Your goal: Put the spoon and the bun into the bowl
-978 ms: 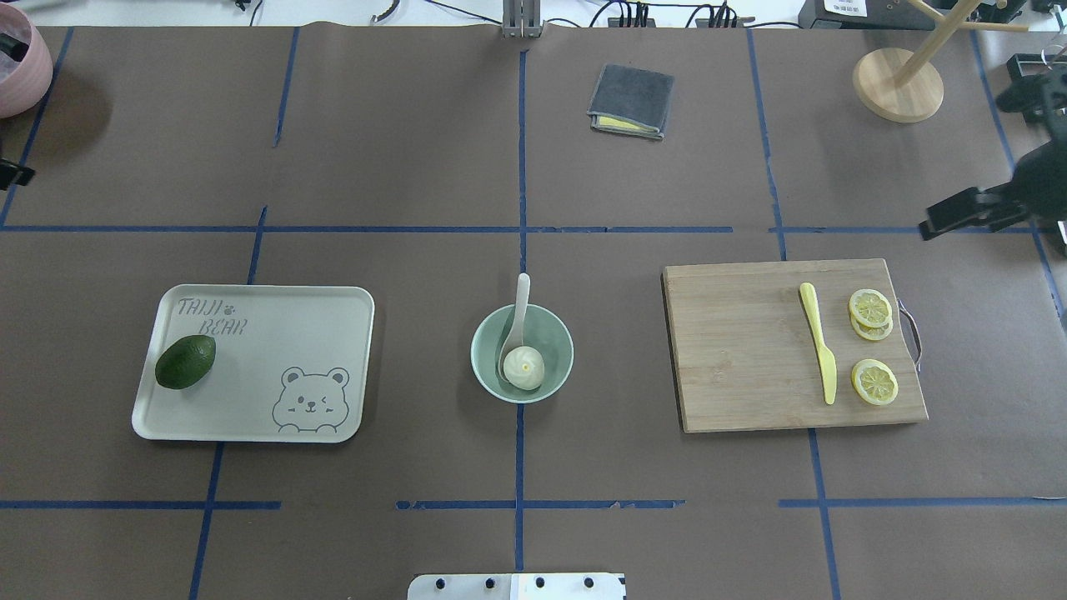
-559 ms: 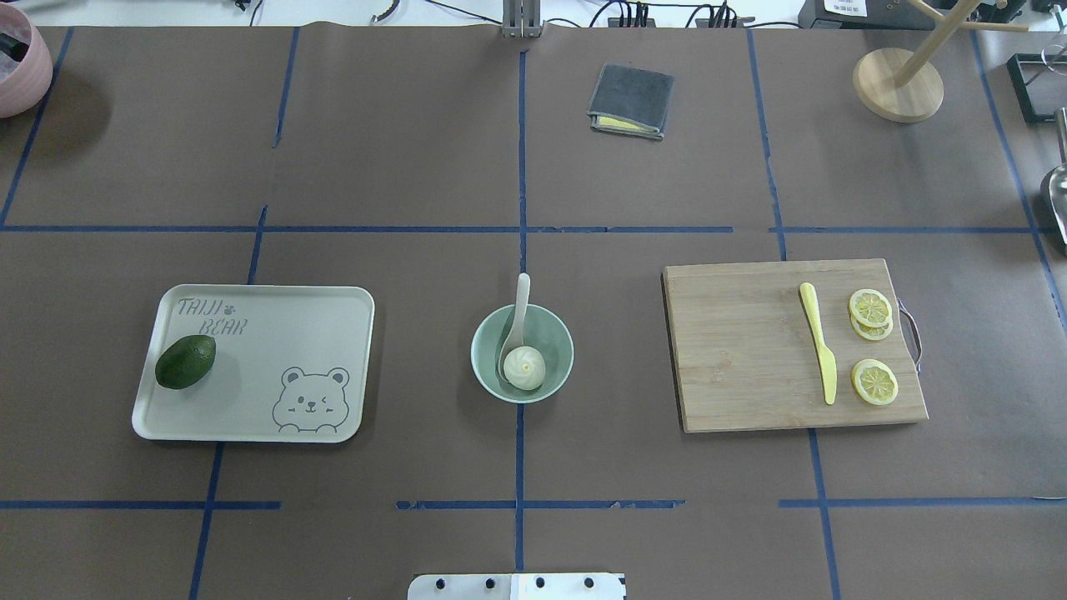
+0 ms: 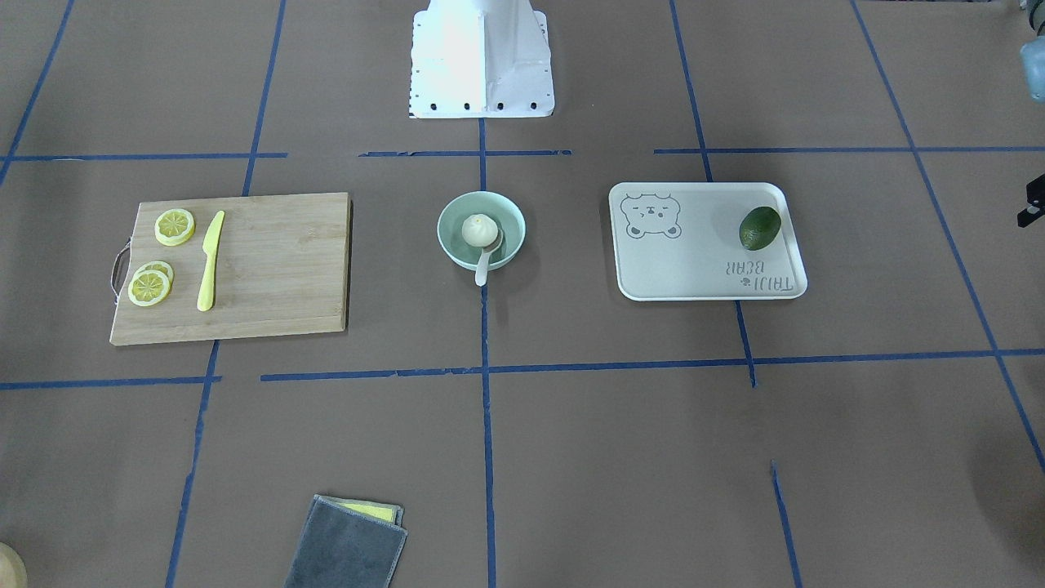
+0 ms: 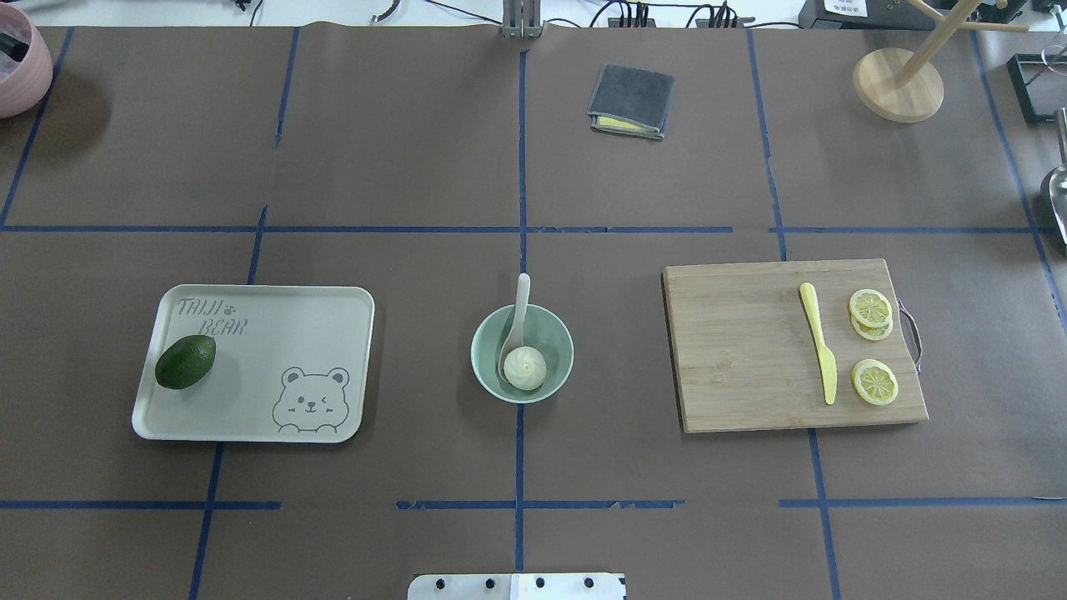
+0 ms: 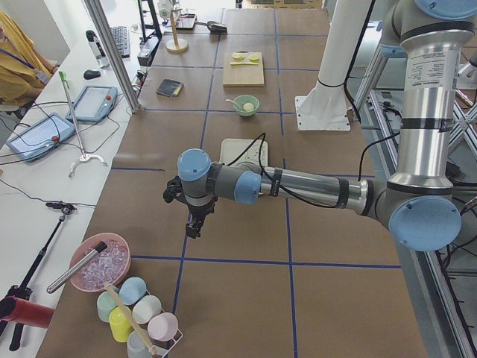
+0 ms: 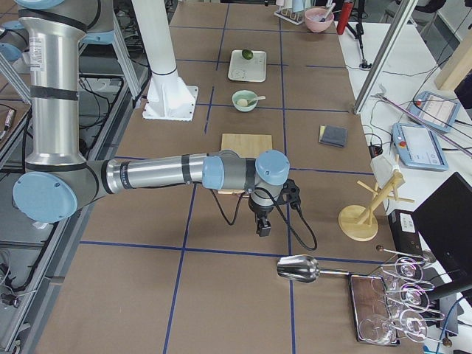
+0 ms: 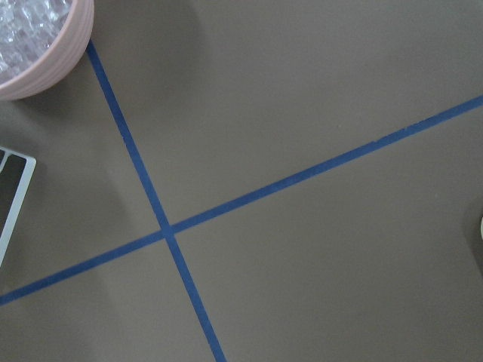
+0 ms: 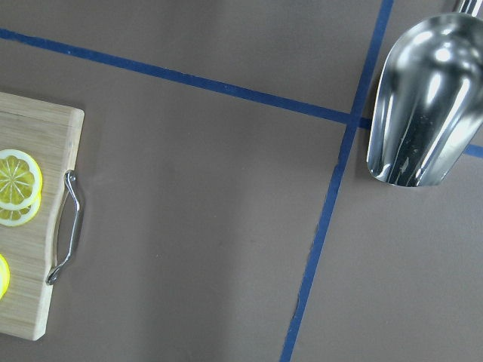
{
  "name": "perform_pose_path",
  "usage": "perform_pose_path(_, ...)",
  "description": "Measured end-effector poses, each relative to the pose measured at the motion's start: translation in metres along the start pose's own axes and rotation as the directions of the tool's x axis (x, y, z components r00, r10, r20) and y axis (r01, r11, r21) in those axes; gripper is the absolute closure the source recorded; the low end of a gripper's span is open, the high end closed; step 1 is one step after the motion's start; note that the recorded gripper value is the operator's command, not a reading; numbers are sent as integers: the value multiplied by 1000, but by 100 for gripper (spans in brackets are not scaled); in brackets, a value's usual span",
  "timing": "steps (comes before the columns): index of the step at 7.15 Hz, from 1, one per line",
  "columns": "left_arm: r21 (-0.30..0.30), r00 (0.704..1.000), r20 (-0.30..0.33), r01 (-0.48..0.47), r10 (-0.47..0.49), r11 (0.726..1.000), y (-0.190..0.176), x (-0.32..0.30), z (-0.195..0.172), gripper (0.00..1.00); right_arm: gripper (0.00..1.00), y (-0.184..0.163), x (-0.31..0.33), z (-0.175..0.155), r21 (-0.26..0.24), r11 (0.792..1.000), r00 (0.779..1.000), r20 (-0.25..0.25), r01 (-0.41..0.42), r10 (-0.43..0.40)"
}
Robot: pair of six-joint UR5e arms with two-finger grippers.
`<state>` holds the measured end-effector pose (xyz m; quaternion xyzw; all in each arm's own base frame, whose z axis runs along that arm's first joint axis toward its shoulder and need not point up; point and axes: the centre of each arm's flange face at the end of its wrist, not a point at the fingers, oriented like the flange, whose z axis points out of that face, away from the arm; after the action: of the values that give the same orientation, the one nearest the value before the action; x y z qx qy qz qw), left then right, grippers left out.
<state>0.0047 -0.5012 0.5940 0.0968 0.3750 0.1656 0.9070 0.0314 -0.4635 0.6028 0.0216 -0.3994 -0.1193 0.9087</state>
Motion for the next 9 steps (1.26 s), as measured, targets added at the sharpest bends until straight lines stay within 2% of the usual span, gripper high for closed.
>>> perform_pose_path(3,12,999,3,37,-37,999,3,-14,-8,0,0,1,5,6,-10,1000,1000,7,-20,20)
perform_pose_path(6,28,990,18,141,-141,990,24,-46,-35,0,0,-1,4,5,-8,1000,1000,6,-20,20)
perform_pose_path(9,24,988,17,152,-152,988,24,-48,-36,0,0,-1,4,4,-7,1000,1000,5,-19,19)
